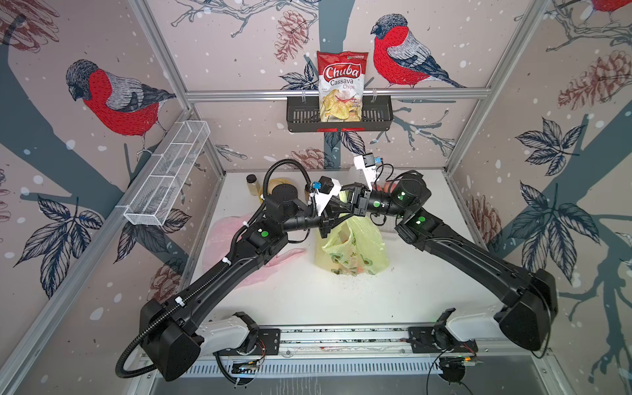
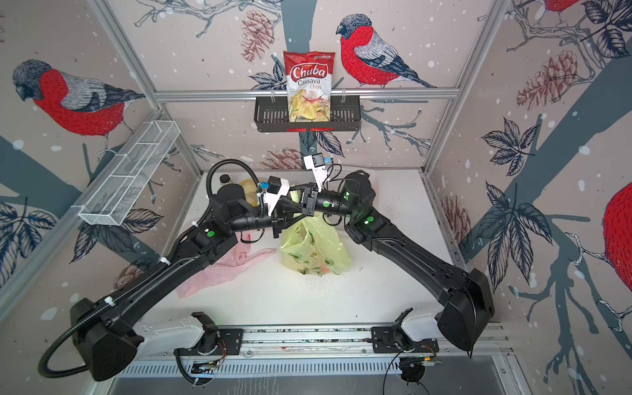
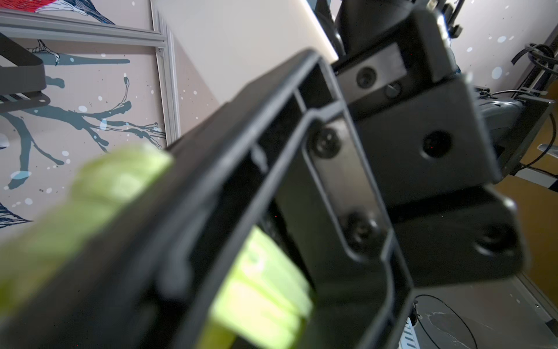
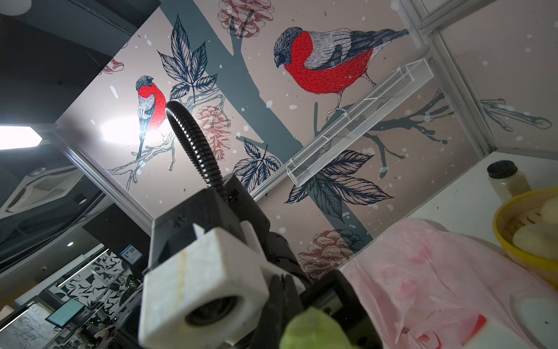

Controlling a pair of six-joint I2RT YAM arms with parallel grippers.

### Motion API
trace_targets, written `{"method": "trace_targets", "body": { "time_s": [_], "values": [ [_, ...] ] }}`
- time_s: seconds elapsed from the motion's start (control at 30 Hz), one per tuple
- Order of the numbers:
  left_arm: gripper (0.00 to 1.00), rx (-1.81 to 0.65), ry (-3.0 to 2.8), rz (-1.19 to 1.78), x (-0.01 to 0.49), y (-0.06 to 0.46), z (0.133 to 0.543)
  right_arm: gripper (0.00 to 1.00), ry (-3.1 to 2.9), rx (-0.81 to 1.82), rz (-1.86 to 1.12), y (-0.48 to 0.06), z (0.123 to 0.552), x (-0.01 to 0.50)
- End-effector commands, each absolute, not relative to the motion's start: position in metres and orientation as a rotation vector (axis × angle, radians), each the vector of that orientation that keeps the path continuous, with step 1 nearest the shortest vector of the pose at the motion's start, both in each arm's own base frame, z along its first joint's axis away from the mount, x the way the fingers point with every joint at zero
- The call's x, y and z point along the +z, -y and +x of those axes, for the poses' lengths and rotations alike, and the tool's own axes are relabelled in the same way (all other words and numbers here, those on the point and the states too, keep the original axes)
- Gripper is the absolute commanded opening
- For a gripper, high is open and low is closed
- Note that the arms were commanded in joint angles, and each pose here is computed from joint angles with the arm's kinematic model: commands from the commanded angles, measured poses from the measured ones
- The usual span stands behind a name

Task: Place the peach into a plastic bag & tie a knot
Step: Cross the plastic bag at the center of the board.

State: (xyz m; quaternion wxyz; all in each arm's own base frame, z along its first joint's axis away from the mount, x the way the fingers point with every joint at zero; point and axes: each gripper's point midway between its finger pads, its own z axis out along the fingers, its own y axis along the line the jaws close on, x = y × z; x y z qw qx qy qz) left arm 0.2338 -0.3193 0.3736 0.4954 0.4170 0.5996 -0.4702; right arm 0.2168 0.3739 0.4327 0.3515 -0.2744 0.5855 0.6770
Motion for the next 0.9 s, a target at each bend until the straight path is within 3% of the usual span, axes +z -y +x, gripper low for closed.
{"method": "trace_targets", "body": {
  "time_s": [0.0, 0.1, 0.2, 0.27, 0.37, 0.43, 0.63, 0.73, 0.87],
  "values": [
    [0.00, -1.061, -1.391, 0.916, 0.393, 0.314, 0.249, 0.00, -1.537, 1.799, -0.786, -0.377, 0.200, 0.425],
    [0.00, -1.045, -1.393, 0.907, 0.392, 0.313, 0.251, 0.04, -1.567, 1.779, -0.785, -0.375, 0.200, 0.419],
    [0.00, -1.035, -1.400, 0.914, 0.388, 0.312, 0.251, 0.32, -1.615, 1.724, -0.768, -0.367, 0.205, 0.413],
    [0.00, -1.023, -1.414, 0.924, 0.384, 0.311, 0.251, 0.57, -1.646, 1.654, -0.738, -0.353, 0.211, 0.413],
    [0.00, -1.009, -1.438, 0.940, 0.375, 0.311, 0.253, 0.75, -1.640, 1.551, -0.695, -0.322, 0.215, 0.426],
    [0.00, -1.014, -1.447, 0.960, 0.370, 0.312, 0.252, 0.80, -1.625, 1.490, -0.650, -0.303, 0.217, 0.432],
    [0.00, -1.072, -1.445, 1.071, 0.363, 0.318, 0.238, 0.82, -1.611, 1.350, -0.512, -0.256, 0.231, 0.447],
    [0.00, -1.110, -1.431, 1.123, 0.365, 0.320, 0.227, 0.71, -1.697, 1.318, -0.430, -0.248, 0.263, 0.432],
    [0.00, -1.148, -1.428, 1.177, 0.362, 0.320, 0.217, 0.66, -1.806, 1.336, -0.423, -0.259, 0.297, 0.400]
  ]
}}
